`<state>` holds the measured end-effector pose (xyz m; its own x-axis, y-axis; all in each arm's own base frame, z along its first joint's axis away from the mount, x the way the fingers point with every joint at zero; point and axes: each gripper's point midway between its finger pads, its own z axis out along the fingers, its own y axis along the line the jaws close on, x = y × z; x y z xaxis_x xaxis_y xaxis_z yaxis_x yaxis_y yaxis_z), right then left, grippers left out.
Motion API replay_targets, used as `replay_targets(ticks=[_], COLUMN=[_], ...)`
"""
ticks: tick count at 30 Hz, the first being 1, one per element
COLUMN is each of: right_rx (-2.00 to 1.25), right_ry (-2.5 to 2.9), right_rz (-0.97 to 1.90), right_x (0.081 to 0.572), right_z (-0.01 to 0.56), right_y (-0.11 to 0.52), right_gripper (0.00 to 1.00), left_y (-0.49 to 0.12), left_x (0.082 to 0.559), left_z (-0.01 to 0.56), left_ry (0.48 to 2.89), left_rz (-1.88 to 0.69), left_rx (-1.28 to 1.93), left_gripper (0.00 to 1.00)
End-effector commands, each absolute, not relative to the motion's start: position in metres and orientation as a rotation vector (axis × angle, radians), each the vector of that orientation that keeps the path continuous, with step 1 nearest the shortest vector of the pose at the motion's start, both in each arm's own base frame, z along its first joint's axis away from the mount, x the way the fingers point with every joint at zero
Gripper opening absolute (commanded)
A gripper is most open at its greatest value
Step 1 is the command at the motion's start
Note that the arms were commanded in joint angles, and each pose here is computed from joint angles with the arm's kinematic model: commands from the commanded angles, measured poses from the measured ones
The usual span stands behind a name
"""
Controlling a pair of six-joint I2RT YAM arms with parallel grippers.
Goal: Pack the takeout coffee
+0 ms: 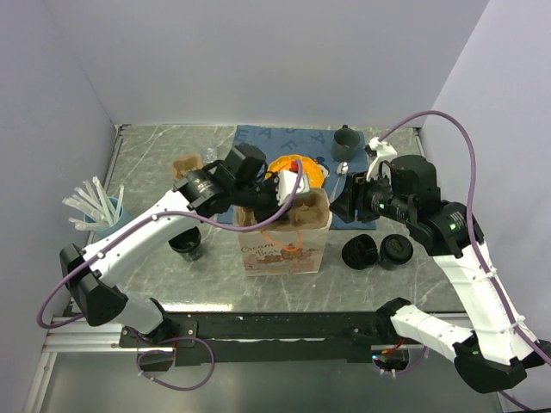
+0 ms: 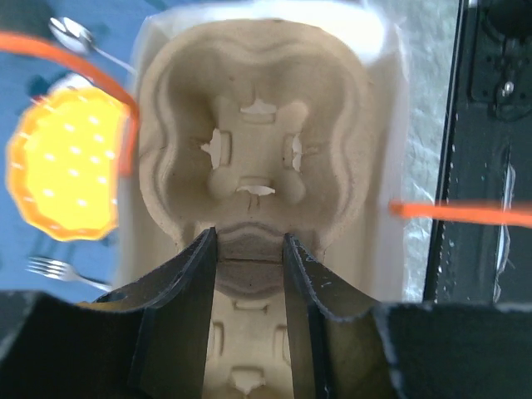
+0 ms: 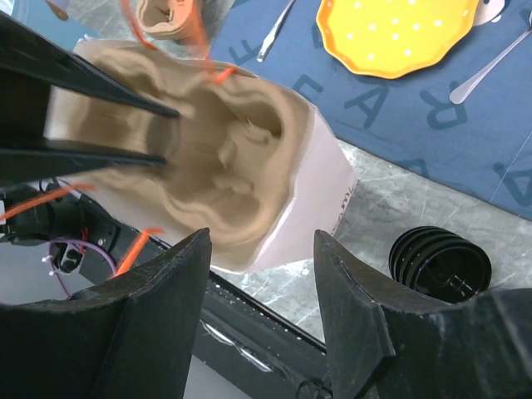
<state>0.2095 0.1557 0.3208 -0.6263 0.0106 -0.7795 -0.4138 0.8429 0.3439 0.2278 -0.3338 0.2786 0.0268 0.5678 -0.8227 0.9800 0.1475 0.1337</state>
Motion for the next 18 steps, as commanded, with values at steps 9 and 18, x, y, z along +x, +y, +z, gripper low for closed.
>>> replay_targets(ticks=[9, 18], right_rx=[-0.28, -0.27], right_ry=[2.134, 2.135], right_rz=[0.655, 0.646], right_x=[0.209, 0.21], right_z=[0.329, 0.329], right_y=[0.155, 0.154], right_gripper=[0.6, 0.6], left_y=[-0.34, -0.334], left_x=[0.224, 0.224], left_z=[0.27, 0.247], left_ry=[1.613, 1.678], left_rz=[-0.689, -0.659], left_rx=[1.502, 1.537], left_gripper=[0.23, 0.23])
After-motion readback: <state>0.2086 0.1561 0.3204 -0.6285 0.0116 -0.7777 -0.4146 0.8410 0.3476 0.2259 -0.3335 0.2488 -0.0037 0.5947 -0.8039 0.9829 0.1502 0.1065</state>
